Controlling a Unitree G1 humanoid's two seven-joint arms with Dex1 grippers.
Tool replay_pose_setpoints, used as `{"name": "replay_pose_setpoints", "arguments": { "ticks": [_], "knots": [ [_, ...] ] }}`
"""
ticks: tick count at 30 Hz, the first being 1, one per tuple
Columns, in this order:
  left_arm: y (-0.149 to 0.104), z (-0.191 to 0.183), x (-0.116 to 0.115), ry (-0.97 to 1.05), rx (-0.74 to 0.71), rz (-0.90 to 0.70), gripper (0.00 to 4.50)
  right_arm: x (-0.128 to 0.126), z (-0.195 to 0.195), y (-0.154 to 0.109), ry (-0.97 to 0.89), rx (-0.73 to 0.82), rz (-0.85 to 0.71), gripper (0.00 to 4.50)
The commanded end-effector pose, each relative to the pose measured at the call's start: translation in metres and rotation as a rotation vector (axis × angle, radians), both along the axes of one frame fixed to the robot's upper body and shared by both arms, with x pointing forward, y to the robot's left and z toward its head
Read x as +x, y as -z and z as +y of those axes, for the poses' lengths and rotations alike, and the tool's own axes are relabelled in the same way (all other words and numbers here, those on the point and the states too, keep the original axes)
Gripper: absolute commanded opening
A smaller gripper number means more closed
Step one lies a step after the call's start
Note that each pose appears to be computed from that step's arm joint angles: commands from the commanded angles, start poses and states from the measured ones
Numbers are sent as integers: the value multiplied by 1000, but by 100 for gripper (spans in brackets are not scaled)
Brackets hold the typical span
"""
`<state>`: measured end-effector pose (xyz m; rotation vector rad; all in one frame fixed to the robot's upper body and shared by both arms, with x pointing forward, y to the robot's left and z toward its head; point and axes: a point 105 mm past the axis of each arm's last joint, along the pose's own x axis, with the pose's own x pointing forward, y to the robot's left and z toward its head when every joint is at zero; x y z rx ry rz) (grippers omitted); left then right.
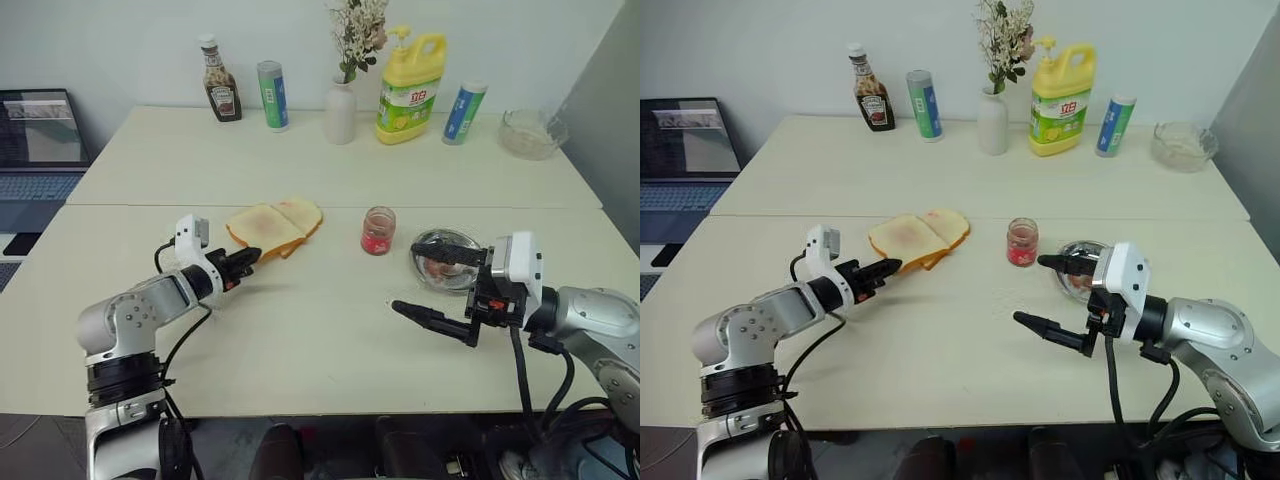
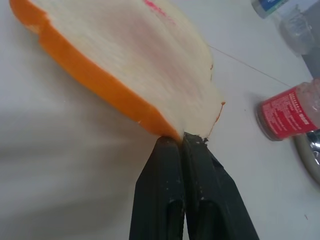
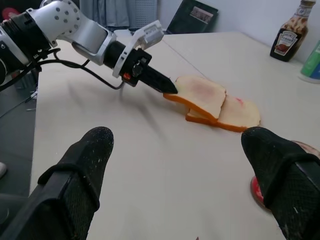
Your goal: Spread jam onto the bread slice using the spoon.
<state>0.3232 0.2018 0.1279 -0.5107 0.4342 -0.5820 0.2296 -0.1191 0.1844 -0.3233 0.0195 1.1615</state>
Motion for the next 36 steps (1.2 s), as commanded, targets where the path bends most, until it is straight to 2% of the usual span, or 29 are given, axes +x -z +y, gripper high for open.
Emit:
{"name": "replay_pose_setpoints", "arguments": {
  "ticks": [1,8,11,16,19,23,26,31,36],
  "knots": [
    [-25,-18,-30,228,-59,-62,3,-8,-8,0,-16,-46,6,450],
    [5,-57,-82,569,5,61,3,-18,-10,6,-48,-86,44,450],
    [28,-67,-102,681,55,119,3,-25,-12,10,-61,-118,79,450],
    [44,-61,-104,692,105,129,3,-30,-14,12,-65,-134,102,450],
    [57,-49,-93,647,216,90,3,-31,-13,13,-67,-139,108,450],
    [56,-44,-86,620,267,34,3,-31,-11,12,-70,-137,109,450],
    [55,-42,-84,600,278,20,66,-30,-11,12,-75,-135,111,450],
    [51,-38,-92,589,292,-7,221,-29,-10,12,-83,-136,110,450],
    [46,-11,-90,490,418,-110,364,-27,-9,12,-80,-126,101,450]
  ]
}}
